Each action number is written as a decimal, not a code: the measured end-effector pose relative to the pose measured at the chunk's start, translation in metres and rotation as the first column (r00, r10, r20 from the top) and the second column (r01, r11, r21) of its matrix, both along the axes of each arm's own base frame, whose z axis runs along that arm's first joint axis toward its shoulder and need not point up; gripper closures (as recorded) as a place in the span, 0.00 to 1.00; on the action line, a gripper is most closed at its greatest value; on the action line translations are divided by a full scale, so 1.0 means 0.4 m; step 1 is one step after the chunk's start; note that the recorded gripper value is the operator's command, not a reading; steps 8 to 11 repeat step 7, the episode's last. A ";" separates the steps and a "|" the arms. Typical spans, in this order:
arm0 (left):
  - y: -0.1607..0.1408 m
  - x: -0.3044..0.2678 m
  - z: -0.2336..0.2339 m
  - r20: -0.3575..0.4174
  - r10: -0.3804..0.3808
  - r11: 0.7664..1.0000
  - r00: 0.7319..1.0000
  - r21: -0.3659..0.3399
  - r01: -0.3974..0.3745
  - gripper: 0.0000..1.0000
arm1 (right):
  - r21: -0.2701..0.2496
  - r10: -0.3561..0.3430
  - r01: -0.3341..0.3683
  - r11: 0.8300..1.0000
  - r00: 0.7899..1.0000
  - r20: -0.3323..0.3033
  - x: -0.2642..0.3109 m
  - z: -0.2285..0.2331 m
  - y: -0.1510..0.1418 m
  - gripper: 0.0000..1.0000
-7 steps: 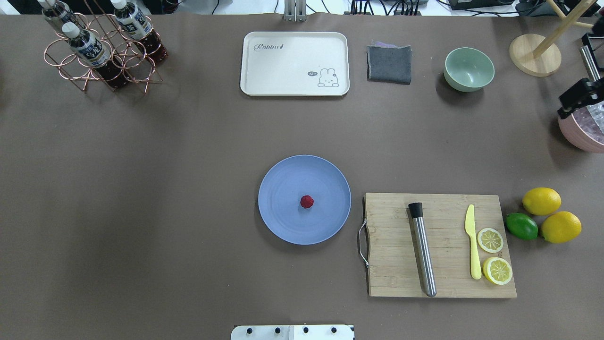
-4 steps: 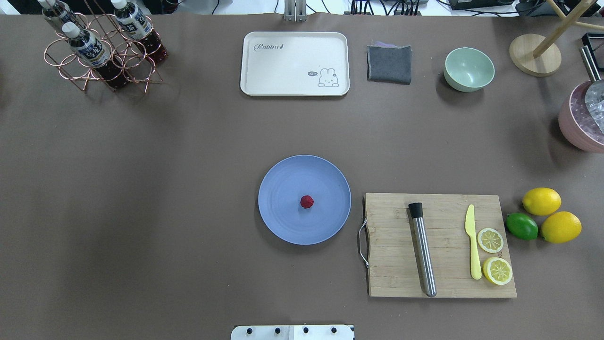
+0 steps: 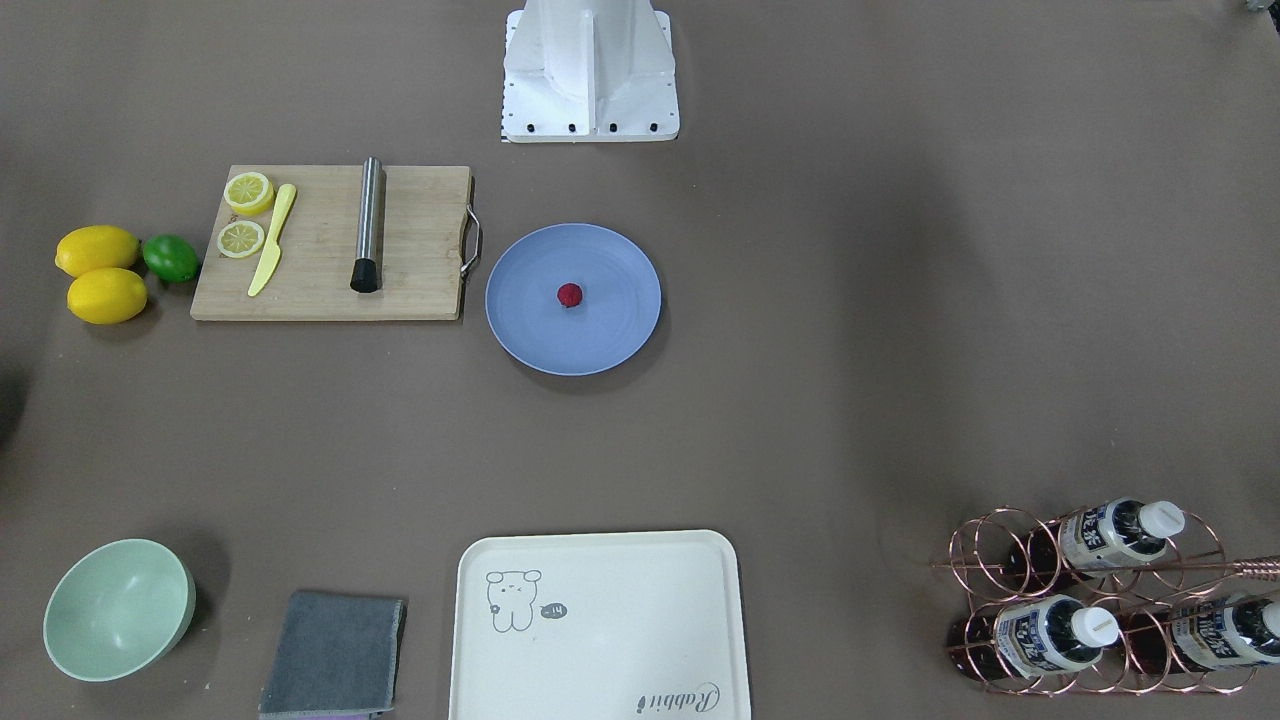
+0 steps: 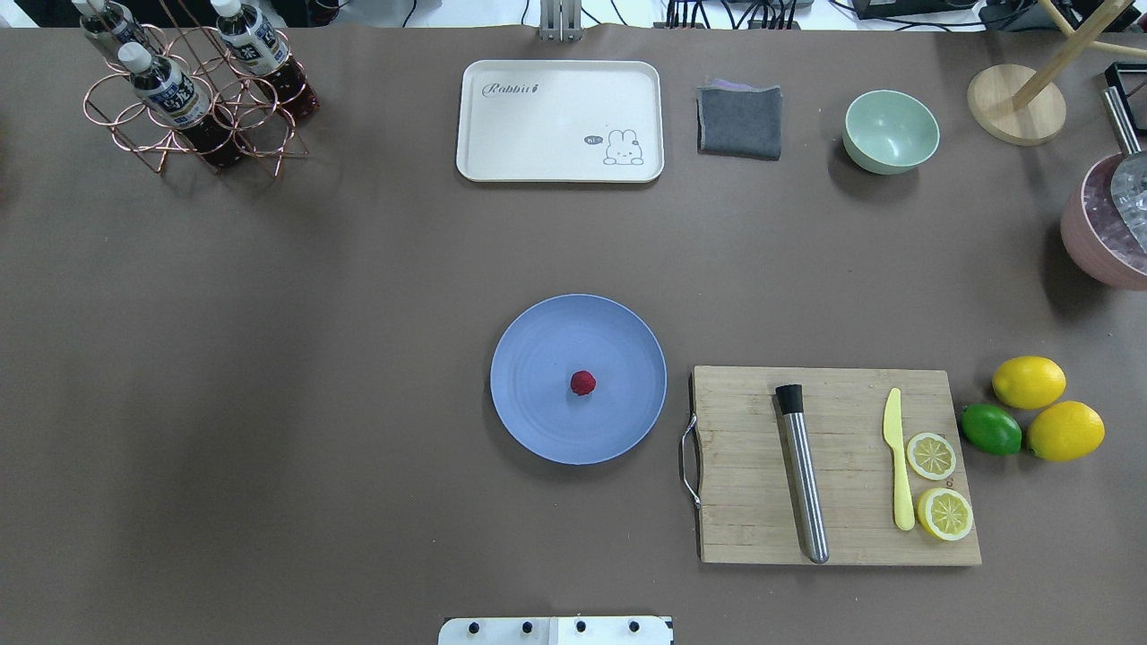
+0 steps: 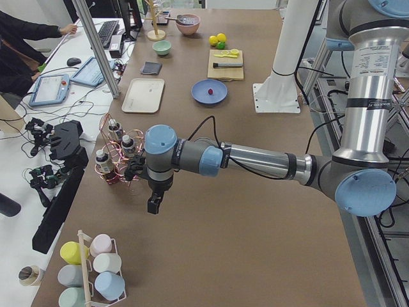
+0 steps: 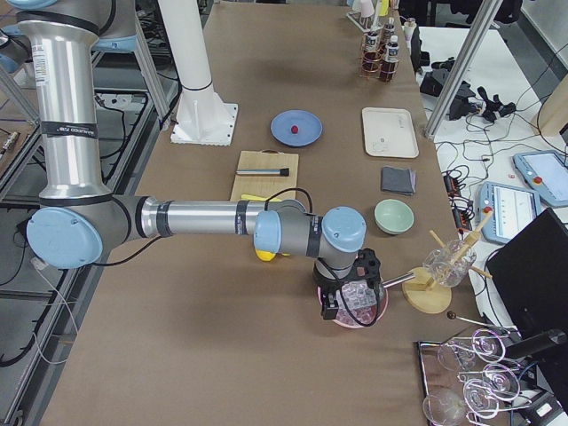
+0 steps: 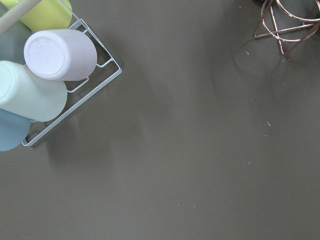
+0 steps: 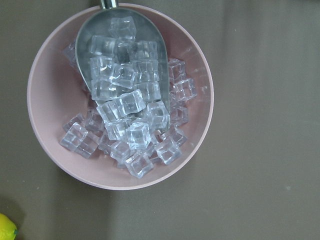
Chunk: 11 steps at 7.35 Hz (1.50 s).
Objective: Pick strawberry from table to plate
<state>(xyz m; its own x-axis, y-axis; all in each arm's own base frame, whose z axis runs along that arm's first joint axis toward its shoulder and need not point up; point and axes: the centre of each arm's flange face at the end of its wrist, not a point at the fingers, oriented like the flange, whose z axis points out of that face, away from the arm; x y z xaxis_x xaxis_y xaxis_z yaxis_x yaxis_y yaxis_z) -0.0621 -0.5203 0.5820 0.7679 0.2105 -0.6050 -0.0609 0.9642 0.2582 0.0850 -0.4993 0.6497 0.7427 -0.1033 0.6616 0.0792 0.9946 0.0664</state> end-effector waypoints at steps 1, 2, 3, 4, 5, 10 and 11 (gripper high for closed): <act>0.000 0.001 0.000 0.000 0.000 1.000 1.000 0.000 0.000 0.02 | 0.008 0.003 -0.003 1.000 1.000 0.001 0.004 0.004 -0.002 0.00; 0.000 0.001 0.001 0.001 0.001 1.000 1.000 0.000 -0.001 0.02 | 0.014 0.005 -0.005 1.000 1.000 0.001 0.006 0.000 -0.007 0.00; 0.000 0.001 0.001 0.001 0.001 1.000 1.000 -0.001 -0.001 0.02 | 0.018 0.006 -0.006 1.000 1.000 0.001 0.007 -0.006 -0.012 0.00; 0.000 0.001 0.002 0.001 0.001 1.000 1.000 -0.001 -0.001 0.02 | 0.020 0.007 -0.007 1.000 1.000 0.001 0.009 -0.009 -0.014 0.00; 0.000 0.001 0.002 0.001 0.001 1.000 1.000 -0.001 -0.001 0.02 | 0.022 0.008 -0.008 1.000 1.000 0.001 0.010 -0.012 -0.014 0.00; -0.001 0.001 0.002 0.001 0.001 1.000 1.000 -0.001 -0.001 0.02 | 0.023 0.009 -0.009 1.000 1.000 0.001 0.012 -0.013 -0.015 0.00; -0.001 0.001 0.002 0.001 0.001 1.000 1.000 -0.001 -0.001 0.02 | 0.023 0.009 -0.009 1.000 1.000 0.001 0.012 -0.013 -0.015 0.00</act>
